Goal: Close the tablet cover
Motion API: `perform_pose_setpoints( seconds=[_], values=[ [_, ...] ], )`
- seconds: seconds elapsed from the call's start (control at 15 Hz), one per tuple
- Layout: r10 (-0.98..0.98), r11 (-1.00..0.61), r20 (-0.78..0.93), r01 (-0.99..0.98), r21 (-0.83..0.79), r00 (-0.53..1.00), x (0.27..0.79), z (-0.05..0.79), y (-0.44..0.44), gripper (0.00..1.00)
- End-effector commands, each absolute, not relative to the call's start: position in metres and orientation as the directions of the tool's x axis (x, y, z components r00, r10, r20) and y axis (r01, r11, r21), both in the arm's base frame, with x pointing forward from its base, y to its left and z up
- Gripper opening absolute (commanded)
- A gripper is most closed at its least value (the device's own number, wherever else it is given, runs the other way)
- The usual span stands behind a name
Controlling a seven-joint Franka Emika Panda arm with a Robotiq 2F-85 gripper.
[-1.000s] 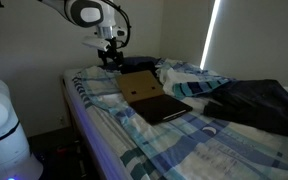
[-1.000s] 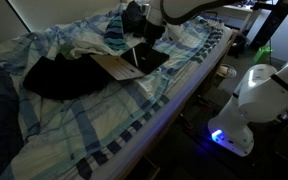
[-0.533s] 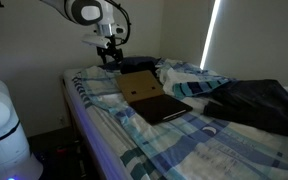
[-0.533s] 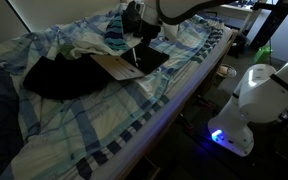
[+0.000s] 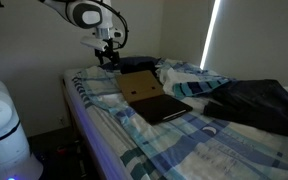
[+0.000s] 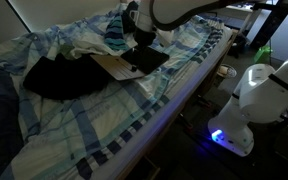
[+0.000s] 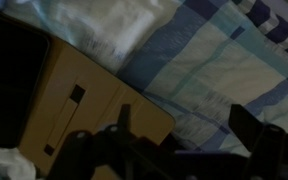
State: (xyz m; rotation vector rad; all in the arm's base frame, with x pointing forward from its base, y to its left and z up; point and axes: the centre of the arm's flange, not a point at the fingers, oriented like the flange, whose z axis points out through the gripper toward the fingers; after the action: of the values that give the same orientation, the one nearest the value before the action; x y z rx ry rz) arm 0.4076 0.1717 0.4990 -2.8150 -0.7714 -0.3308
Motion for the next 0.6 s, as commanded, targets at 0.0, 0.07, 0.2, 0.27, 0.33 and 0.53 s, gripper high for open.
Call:
perform_pose_setpoints(
  seconds=[0.0,0.07,0.2,0.27,0.33,0.53],
  values=[
    [0.458,-0.853,0.244,0.500,-0.152,0.855,0.428,0.501,0.213,1.00],
    [0.459,-0.853,0.239,0.500,-0.151,0.856,0.433,0.501,0.222,1.00],
    [0.474,-0.847,0.232,0.511,-0.144,0.850,0.444,0.502,0.242,1.00],
    [0.482,-0.843,0.229,0.519,-0.139,0.845,0.449,0.502,0.251,1.00],
    [0.492,-0.840,0.225,0.527,-0.131,0.841,0.455,0.500,0.260,1.00],
    [0.515,-0.831,0.212,0.544,-0.112,0.830,0.470,0.493,0.286,1.00]
  ],
)
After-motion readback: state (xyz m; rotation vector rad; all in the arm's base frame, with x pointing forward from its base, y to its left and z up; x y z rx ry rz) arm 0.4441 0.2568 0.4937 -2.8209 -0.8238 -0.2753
